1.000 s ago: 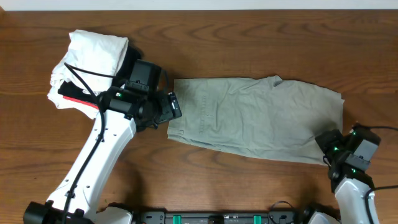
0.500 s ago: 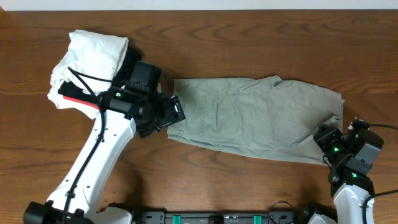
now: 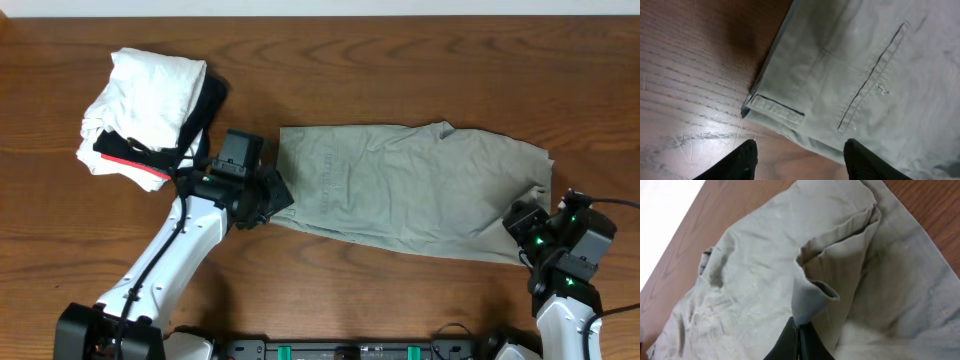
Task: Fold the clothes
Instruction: 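Grasp the pants' left waistband corner with the left gripper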
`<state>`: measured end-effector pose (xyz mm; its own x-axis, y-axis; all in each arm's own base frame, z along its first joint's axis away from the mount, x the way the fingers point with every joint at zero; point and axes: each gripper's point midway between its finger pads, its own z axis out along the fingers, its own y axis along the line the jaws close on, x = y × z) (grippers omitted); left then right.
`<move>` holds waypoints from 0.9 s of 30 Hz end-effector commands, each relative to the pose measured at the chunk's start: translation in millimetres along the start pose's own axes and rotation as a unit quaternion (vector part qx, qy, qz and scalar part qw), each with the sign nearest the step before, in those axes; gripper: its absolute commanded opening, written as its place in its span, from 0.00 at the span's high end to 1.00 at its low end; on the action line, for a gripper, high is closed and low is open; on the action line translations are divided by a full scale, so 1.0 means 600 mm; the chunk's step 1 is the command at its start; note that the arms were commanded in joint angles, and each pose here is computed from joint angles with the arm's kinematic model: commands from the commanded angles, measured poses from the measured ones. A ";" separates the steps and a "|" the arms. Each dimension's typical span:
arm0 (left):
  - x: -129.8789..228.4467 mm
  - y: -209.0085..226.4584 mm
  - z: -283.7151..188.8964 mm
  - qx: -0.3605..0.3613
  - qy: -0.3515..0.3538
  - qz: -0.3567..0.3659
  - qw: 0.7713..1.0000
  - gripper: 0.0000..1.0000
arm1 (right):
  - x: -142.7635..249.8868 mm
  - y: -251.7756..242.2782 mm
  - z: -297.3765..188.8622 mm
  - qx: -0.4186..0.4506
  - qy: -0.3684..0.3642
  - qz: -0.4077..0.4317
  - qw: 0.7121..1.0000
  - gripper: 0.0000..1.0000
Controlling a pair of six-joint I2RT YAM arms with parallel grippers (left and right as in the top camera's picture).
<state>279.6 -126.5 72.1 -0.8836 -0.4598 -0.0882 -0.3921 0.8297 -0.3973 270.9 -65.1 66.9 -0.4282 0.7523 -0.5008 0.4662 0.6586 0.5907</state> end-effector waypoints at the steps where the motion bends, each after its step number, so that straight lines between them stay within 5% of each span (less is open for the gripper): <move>1: -0.015 0.019 0.003 -0.029 -0.025 -0.017 0.999 0.42 | 0.000 0.000 -0.002 -0.003 0.000 -0.009 1.000 0.99; 27: -0.008 0.062 0.062 -0.085 0.003 -0.027 0.996 0.41 | 0.001 -0.005 -0.002 0.004 0.000 -0.007 1.000 0.99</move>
<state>277.3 -109.8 26.9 -0.8665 -0.4965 -0.0515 -0.4691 0.8453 -0.2557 269.6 -64.6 65.4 -0.4341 0.7506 -0.4981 0.4688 0.6604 0.5866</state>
